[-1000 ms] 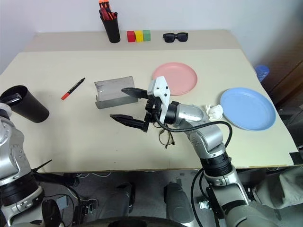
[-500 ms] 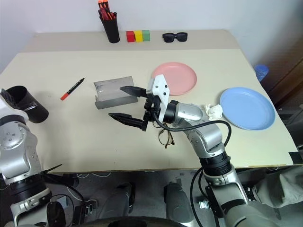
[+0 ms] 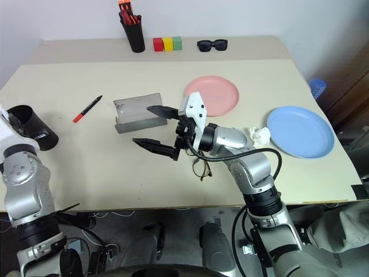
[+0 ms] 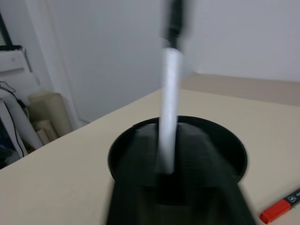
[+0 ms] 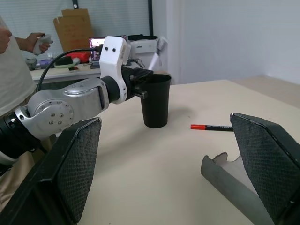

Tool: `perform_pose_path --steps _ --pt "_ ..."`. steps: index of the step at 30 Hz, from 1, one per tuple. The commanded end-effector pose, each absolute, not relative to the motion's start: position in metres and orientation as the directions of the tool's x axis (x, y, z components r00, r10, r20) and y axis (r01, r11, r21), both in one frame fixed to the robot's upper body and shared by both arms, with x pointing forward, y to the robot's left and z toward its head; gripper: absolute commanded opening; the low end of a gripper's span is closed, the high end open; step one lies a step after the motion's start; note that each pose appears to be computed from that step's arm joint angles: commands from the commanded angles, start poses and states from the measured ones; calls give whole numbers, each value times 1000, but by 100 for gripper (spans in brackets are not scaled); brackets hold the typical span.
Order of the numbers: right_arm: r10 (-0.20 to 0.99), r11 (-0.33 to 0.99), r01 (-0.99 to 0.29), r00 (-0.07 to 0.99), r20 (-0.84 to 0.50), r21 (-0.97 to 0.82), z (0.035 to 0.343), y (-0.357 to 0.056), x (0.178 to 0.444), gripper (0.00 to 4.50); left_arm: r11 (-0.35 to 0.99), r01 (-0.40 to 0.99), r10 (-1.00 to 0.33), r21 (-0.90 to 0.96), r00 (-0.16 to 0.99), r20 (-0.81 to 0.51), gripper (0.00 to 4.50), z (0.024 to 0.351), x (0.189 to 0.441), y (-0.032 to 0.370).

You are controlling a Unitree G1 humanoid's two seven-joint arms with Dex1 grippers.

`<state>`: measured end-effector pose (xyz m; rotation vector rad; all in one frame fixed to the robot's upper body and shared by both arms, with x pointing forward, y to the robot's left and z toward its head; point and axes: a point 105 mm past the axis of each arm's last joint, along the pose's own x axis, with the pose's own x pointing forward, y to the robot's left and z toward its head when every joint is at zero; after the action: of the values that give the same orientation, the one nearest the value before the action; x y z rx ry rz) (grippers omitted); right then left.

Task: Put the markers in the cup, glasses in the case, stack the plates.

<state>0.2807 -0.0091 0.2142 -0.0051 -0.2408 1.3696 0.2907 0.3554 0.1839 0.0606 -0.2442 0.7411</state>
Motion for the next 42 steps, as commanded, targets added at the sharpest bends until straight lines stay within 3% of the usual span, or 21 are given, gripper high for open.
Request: perform_pose_path --steps 1,10,17,20,23,26,28,32,35,42 --pt "970 176 -966 138 198 -188 226 -5 271 450 719 -695 673 -22 687 275 262 192 286 358" --pt "972 165 -968 128 197 -186 225 -4 268 450 715 -698 676 -47 672 303 262 202 285 357" --pt "972 165 -969 127 199 -185 226 -4 267 450 723 -686 659 -82 649 381 262 230 285 355" --pt "971 169 -968 131 201 -183 226 -4 267 450 766 -637 602 -83 667 439 262 257 292 344" --pt "968 180 -968 142 209 -176 227 -5 268 450 867 -499 441 0 766 468 262 278 313 313" --pt "965 193 -966 155 214 -170 228 -6 270 450 895 -438 390 87 861 326 352 271 337 300" --pt "962 204 -965 166 215 -167 228 -7 272 450 896 -418 395 152 905 161 441 256 355 299" --pt "960 219 -962 183 213 -162 226 -9 274 450 885 -421 454 198 875 -170 447 218 387 307" --pt "958 227 -961 191 212 -160 225 -9 274 450 872 -453 490 187 815 -309 447 198 401 321" --pt "952 255 -954 219 215 -155 223 -13 275 450 921 -385 371 55 826 -424 447 176 431 312"
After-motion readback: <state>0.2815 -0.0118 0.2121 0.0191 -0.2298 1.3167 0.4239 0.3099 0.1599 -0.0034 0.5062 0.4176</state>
